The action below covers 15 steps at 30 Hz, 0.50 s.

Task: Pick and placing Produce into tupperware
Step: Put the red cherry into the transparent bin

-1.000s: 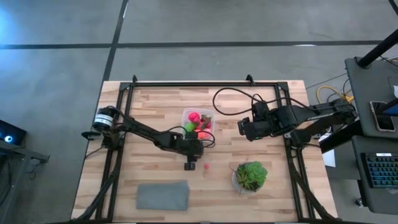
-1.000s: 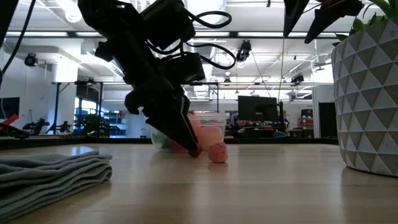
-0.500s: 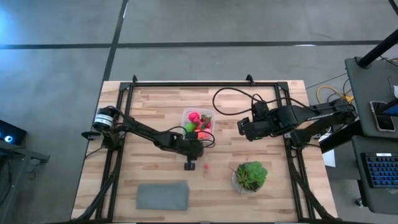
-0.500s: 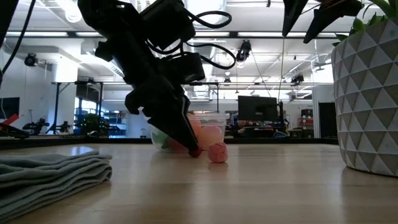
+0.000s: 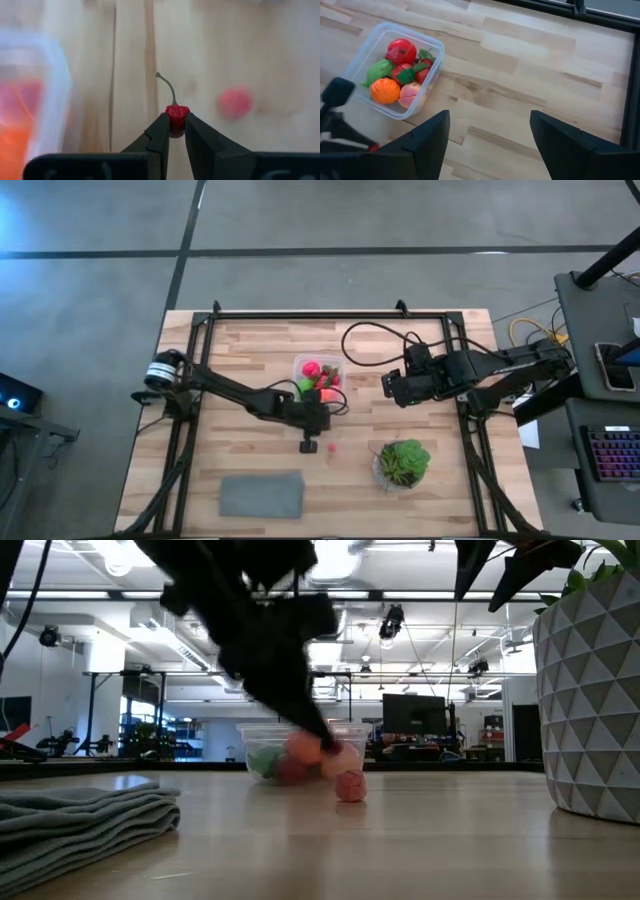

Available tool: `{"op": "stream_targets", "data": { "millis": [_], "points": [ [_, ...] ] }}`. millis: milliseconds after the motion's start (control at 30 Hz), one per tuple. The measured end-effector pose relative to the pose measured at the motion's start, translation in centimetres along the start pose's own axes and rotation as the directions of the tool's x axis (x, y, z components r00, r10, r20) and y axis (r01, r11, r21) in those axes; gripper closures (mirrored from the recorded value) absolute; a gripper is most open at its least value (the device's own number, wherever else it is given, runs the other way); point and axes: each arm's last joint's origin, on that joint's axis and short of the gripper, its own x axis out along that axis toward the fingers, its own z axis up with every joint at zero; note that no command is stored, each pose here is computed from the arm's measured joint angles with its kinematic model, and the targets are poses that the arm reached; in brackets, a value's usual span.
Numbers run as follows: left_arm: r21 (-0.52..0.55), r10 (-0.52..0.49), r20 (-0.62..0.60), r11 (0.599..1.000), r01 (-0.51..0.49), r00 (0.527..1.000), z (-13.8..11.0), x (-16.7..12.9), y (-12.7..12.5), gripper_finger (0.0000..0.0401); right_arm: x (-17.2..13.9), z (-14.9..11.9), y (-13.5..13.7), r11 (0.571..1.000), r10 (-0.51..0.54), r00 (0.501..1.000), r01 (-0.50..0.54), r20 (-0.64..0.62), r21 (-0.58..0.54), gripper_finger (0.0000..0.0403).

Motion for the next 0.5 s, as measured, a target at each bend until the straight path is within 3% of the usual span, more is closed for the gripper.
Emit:
{"op": "stream_targets", "data": {
  "millis": [133,267,367,500],
  "points": [
    [-0.008,0.029,0.114,1.000,-0.028,0.993,2.5,-2.5,0.0,0.0367,0.0,0.0,0.0,1.000,0.003,1.000,-0.003,0.001,0.002,0.0135],
    [-0.041,0.155,0.190,0.988,-0.150,0.969,4.0,-5.2,0.7,0.0368,0.0,0.0,0.1,1.000,0.006,1.000,-0.006,0.001,0.004,0.0139],
    [-0.084,0.282,0.185,0.959,-0.270,0.941,4.2,-6.4,2.2,0.0368,0.0,0.0,0.2,1.000,0.015,1.000,-0.015,0.008,0.011,0.0138],
    [-0.107,0.350,0.050,0.933,-0.343,0.935,2.9,-6.1,4.9,0.0368,0.4,-0.1,0.9,0.999,0.039,0.999,-0.039,0.016,-0.037,0.0134]
  ]
}}
